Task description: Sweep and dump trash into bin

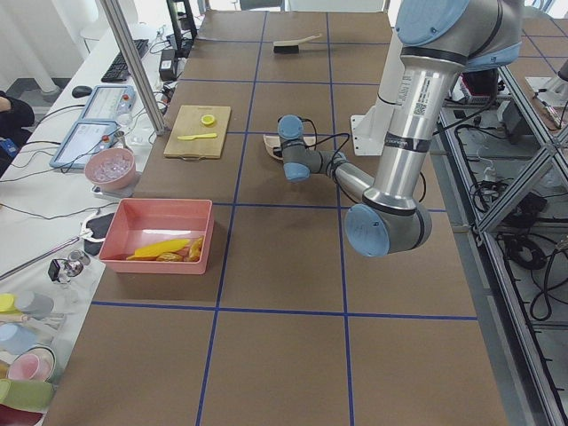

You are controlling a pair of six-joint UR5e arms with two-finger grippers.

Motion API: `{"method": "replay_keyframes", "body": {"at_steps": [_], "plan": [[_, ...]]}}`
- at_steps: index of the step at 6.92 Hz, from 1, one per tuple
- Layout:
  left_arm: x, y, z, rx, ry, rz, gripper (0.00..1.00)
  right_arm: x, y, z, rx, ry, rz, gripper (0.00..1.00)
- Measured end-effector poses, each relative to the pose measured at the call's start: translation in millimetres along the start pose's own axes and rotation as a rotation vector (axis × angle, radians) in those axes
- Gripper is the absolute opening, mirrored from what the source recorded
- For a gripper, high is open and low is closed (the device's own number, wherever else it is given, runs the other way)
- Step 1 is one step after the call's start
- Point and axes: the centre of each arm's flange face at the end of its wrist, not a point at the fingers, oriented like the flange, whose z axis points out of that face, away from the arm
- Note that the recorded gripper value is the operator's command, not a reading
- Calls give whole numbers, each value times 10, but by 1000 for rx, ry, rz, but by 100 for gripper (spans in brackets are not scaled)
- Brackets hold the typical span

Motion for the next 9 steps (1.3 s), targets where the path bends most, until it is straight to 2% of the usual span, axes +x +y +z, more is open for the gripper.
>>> {"method": "replay_keyframes", "body": {"at_steps": [3, 5, 7, 9], "plan": [[9, 30, -11, -3, 0, -4, 98, 7, -2, -14, 3, 0, 0, 100], [37, -17, -147, 15, -10, 3, 98, -4, 3, -28, 7, 1, -2, 100], [167, -50, -484, 46, -27, 12, 98, -44, 12, -74, 17, 2, -12, 100], [-92, 28, -899, 23, -112, -27, 98, -69, 5, -95, 21, -3, -18, 100]]}}
